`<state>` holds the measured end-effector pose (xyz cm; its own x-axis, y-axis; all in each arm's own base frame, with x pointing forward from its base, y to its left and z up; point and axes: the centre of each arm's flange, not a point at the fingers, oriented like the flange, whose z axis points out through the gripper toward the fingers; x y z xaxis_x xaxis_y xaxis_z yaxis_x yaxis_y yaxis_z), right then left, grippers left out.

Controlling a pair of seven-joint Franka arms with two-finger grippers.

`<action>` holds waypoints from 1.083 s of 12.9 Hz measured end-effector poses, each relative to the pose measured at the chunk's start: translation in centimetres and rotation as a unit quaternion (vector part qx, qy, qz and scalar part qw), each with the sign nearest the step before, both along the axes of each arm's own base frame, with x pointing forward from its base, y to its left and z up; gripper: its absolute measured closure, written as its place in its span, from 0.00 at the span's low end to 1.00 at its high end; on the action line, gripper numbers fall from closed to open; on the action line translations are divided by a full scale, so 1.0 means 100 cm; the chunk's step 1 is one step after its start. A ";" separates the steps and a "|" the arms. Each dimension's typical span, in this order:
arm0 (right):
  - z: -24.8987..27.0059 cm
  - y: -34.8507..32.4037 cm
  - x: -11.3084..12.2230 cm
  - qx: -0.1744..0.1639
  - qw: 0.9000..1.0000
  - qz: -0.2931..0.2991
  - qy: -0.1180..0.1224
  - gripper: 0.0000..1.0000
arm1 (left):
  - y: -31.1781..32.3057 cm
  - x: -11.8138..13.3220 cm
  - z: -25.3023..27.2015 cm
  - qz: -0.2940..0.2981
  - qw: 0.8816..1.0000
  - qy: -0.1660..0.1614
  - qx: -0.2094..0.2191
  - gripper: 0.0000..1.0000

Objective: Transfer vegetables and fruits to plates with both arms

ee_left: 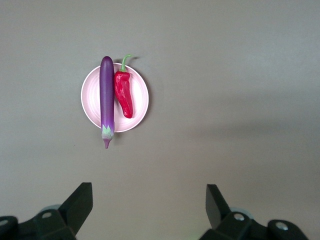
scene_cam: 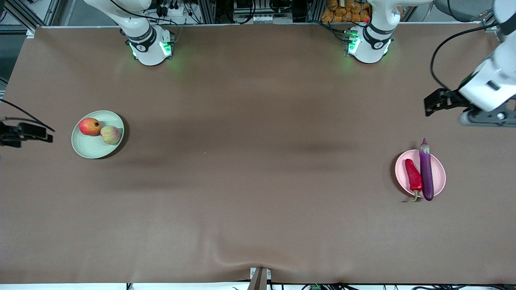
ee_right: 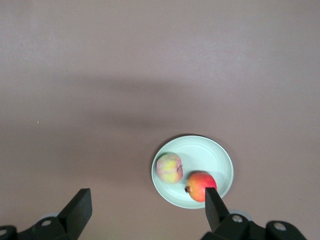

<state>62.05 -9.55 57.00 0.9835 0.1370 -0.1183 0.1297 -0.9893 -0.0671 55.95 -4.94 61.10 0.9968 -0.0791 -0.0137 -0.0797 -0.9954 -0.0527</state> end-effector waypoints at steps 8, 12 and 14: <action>0.108 0.071 -0.088 -0.049 0.993 -0.095 -0.051 0.00 | 0.005 -0.010 -0.007 0.005 0.999 0.044 0.002 0.00; 0.098 0.066 -0.113 -0.049 0.993 -0.084 -0.065 0.00 | 0.010 -0.010 -0.007 0.010 0.999 0.046 0.002 0.00; 0.099 0.055 -0.111 -0.047 0.994 -0.062 -0.074 0.00 | 0.011 -0.007 -0.012 0.011 0.999 0.050 0.003 0.00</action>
<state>51.00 -4.02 66.86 0.9997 0.0088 0.0226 0.0080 -0.9993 0.0379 55.21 -3.84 59.94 0.9918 -0.0573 -0.1146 -0.0634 -0.9967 -0.0505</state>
